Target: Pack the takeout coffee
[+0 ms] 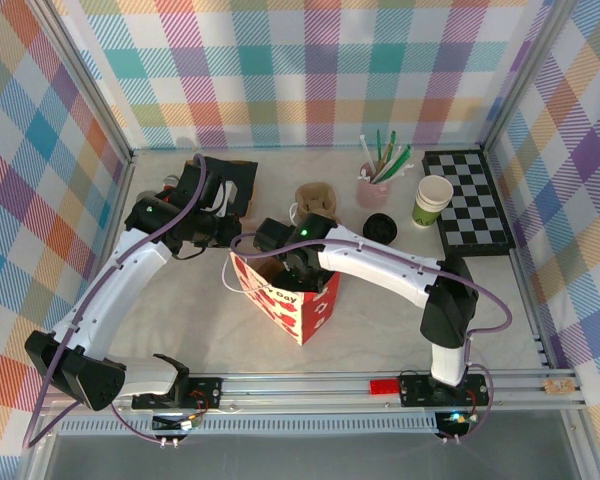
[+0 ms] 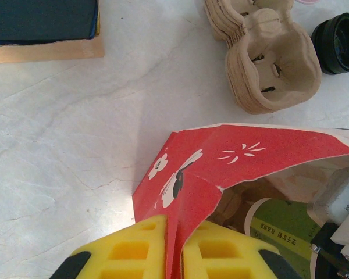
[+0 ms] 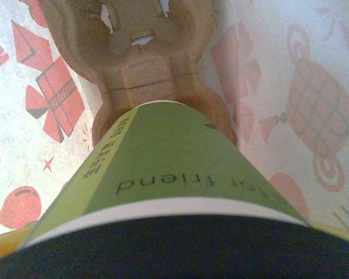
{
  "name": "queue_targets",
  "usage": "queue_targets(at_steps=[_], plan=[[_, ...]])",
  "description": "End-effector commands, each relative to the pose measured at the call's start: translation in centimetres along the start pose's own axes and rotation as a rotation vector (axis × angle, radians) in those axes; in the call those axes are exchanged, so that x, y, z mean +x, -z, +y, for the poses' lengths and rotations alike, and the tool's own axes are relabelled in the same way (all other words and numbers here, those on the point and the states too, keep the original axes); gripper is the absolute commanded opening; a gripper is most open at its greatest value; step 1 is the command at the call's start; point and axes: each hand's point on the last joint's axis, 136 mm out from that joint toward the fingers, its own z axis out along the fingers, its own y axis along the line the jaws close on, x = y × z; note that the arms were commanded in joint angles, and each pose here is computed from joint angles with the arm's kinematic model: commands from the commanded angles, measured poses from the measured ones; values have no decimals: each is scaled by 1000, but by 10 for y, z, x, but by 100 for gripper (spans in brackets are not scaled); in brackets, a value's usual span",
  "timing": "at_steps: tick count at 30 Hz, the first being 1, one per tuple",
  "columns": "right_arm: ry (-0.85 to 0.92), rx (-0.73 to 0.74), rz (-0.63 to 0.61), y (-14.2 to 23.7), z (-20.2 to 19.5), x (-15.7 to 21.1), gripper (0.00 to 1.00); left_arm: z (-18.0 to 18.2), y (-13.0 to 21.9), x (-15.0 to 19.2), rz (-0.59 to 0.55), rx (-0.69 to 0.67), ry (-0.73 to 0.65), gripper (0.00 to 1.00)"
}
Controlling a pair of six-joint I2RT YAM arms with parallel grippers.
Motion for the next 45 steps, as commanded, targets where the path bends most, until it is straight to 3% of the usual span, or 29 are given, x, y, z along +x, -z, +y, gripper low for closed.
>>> queue_targets(at_steps=[1, 45], plan=[[-20, 26, 31, -2, -7, 5, 42, 4, 13, -7, -40, -9, 8, 14], [-14, 24, 50, -10, -6, 5, 43, 4, 12, -8, -44, -7, 10, 14]])
